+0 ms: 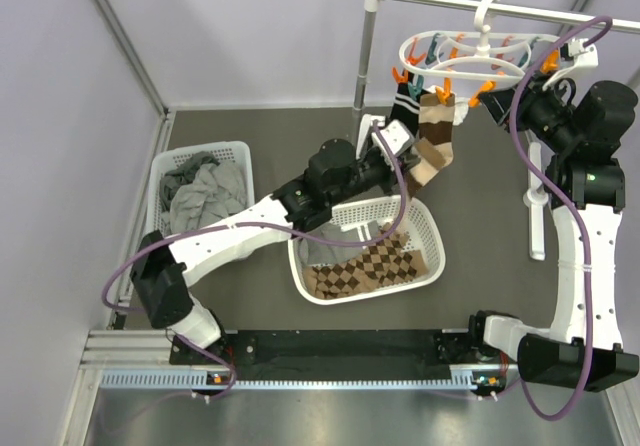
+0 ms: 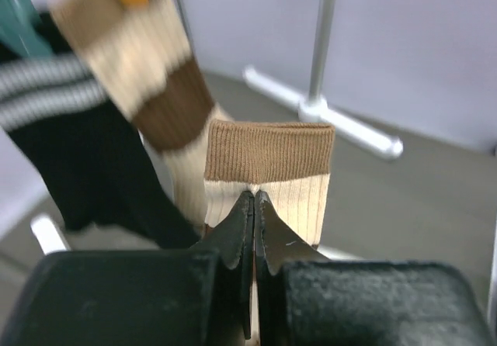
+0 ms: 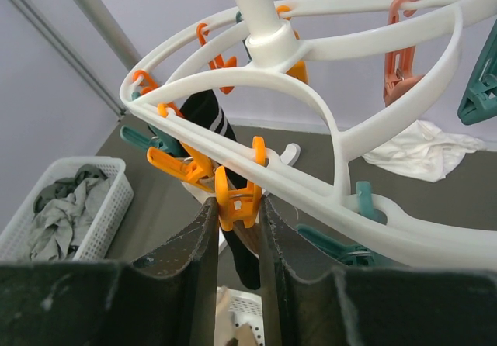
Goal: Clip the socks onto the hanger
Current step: Pick up the sock from the bin, then clamp the sock onto the hanger.
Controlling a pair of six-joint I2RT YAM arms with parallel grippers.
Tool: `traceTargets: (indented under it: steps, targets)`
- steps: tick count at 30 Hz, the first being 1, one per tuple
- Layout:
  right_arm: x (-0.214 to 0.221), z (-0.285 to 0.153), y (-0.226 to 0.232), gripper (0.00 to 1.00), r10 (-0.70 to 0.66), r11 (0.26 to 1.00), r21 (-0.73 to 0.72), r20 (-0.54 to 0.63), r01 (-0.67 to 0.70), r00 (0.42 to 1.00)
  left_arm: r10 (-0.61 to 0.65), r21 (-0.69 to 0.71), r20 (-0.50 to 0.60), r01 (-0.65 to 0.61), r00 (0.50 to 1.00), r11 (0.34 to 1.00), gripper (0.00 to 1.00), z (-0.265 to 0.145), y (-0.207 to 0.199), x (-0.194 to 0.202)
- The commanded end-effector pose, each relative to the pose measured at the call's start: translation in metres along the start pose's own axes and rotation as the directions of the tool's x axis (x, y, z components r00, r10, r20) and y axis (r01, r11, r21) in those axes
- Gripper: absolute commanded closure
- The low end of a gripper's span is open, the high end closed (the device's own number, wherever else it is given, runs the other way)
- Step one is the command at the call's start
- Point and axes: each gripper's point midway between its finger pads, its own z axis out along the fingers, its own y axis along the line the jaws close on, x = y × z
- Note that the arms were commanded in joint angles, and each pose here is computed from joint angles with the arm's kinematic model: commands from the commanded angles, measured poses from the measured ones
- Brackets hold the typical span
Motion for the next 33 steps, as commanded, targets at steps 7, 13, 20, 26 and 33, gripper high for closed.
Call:
traceTargets:
  steps: [7,13,20,26,33]
  targets:
    - [-0.028,-0.012,0.016,1.0,-0.067,0.997,-0.03,0.059,0.069,0.996,0.088,-0.033,0.276,-0.082,0.957,0.996,1.0,0.046,0.013,-0.095]
    - [-0.028,-0.011,0.016,1.0,-0.068,0.997,-0.032,0.057,0.07,0.996,0.101,-0.051,0.275,-0.09,0.956,0.995,1.0,0.066,0.018,-0.09]
    - [-0.029,-0.011,0.018,1.0,-0.068,0.997,-0.043,0.057,0.071,0.996,0.099,-0.074,0.297,-0.081,0.95,0.994,1.0,0.082,0.026,-0.092]
    - [-0.027,-0.011,0.018,1.0,-0.07,0.996,-0.047,0.048,0.072,0.996,0.11,-0.095,0.338,-0.082,0.935,0.992,1.0,0.087,0.034,-0.106]
    - [-0.027,-0.01,0.019,1.0,-0.073,0.996,-0.055,0.049,0.076,0.996,0.096,-0.099,0.364,-0.064,0.926,0.993,1.0,0.089,0.041,-0.113]
